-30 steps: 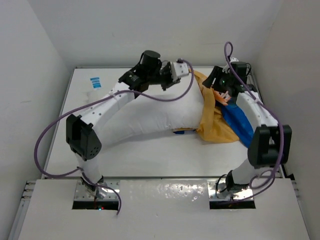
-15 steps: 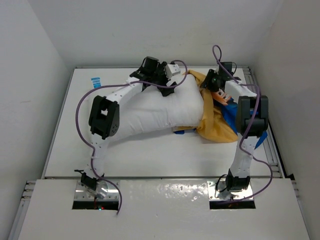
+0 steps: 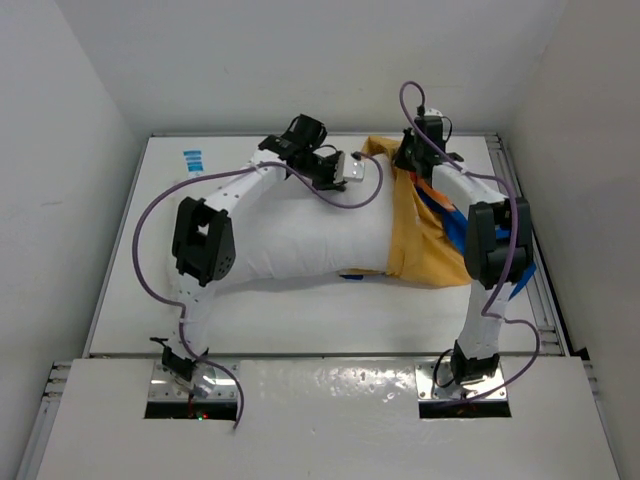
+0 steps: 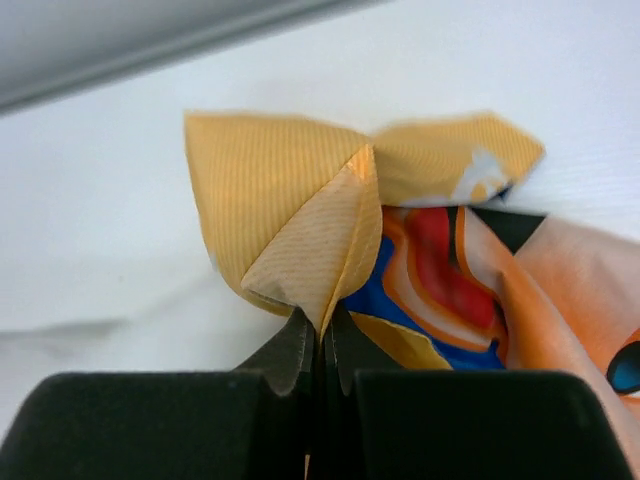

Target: Put the pillow into the pillowcase

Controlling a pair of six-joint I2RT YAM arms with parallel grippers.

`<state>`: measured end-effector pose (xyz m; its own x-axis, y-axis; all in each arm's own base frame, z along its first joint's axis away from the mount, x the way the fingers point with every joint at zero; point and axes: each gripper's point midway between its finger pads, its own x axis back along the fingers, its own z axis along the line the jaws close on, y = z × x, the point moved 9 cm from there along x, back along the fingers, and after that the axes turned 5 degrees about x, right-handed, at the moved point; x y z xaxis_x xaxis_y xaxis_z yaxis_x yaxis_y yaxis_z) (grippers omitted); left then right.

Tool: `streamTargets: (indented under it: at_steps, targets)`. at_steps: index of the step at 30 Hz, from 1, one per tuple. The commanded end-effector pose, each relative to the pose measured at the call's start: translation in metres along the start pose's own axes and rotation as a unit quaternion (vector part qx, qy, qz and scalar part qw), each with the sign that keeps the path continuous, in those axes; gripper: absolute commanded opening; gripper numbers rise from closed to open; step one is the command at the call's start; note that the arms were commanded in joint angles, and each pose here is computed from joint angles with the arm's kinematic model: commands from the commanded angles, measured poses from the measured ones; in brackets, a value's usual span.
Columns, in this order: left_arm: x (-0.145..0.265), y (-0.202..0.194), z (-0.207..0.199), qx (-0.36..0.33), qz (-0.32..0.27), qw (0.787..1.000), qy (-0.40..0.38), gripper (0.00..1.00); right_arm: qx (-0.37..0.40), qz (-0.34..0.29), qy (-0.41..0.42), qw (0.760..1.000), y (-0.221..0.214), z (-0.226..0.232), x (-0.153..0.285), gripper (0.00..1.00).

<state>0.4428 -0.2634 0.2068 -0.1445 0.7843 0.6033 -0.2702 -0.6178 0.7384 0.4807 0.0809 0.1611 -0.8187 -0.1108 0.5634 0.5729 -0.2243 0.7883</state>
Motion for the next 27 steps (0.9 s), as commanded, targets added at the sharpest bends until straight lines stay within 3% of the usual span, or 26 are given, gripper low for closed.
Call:
streamTargets:
  at_steps: [1, 4, 6, 11, 14, 18, 19, 20, 21, 22, 24, 25, 27]
  targets:
    - [0.02, 0.049, -0.059, -0.095, -0.016, 0.984, -0.149, 0.0, -0.017, -0.085, -0.042, 0.995, 0.05, 0.011, 0.021, 0.0]
    - [0.013, 0.066, -0.077, -0.121, -0.02, 0.977, -0.176, 0.0, -0.03, -0.087, -0.023, 0.996, 0.051, 0.019, 0.027, 0.0]
    - [0.006, 0.067, -0.086, -0.091, -0.021, 0.98, -0.177, 0.0, -0.012, -0.089, 0.014, 0.996, 0.046, 0.031, 0.043, 0.0]
    - [-0.005, 0.071, -0.067, -0.035, -0.032, 0.994, -0.094, 0.0, 0.06, -0.077, 0.058, 0.994, 0.009, 0.072, 0.087, 0.0]
    - [-0.002, 0.092, -0.076, -0.094, -0.042, 0.987, -0.122, 0.0, 0.055, -0.095, 0.066, 0.992, -0.004, 0.074, 0.094, 0.0]
    - [0.0, 0.116, -0.095, -0.134, -0.042, 0.979, -0.147, 0.0, 0.035, -0.086, 0.057, 0.994, 0.016, 0.067, 0.088, 0.0]
    - [0.001, 0.118, -0.094, -0.122, -0.046, 0.982, -0.135, 0.0, 0.037, -0.078, 0.066, 0.994, 0.02, 0.07, 0.09, 0.0]
    - [0.002, 0.113, -0.089, -0.054, -0.036, 0.992, -0.108, 0.0, 0.046, -0.073, 0.093, 0.992, 0.024, 0.078, 0.095, 0.0]
    - [0.001, 0.119, -0.068, -0.042, -0.06, 0.996, -0.046, 0.0, 0.053, -0.069, 0.111, 0.99, 0.022, 0.087, 0.104, 0.0]
    - [-0.001, 0.107, -0.068, 0.047, -0.054, 0.997, -0.022, 0.0, 0.057, -0.06, 0.116, 0.99, 0.012, 0.089, 0.108, 0.0]
    - [0.009, 0.088, -0.031, 0.102, -0.052, 0.99, 0.081, 0.0, 0.054, -0.06, 0.168, 0.983, 0.005, 0.102, 0.133, 0.0]
    - [0.013, 0.082, -0.023, 0.149, -0.055, 0.982, 0.104, 0.0, 0.049, -0.057, 0.18, 0.981, -0.001, 0.104, 0.141, 0.0]
    - [0.027, 0.071, 0.0, 0.177, -0.062, 0.971, 0.147, 0.0, 0.038, -0.037, 0.211, 0.976, -0.019, 0.107, 0.157, 0.0]
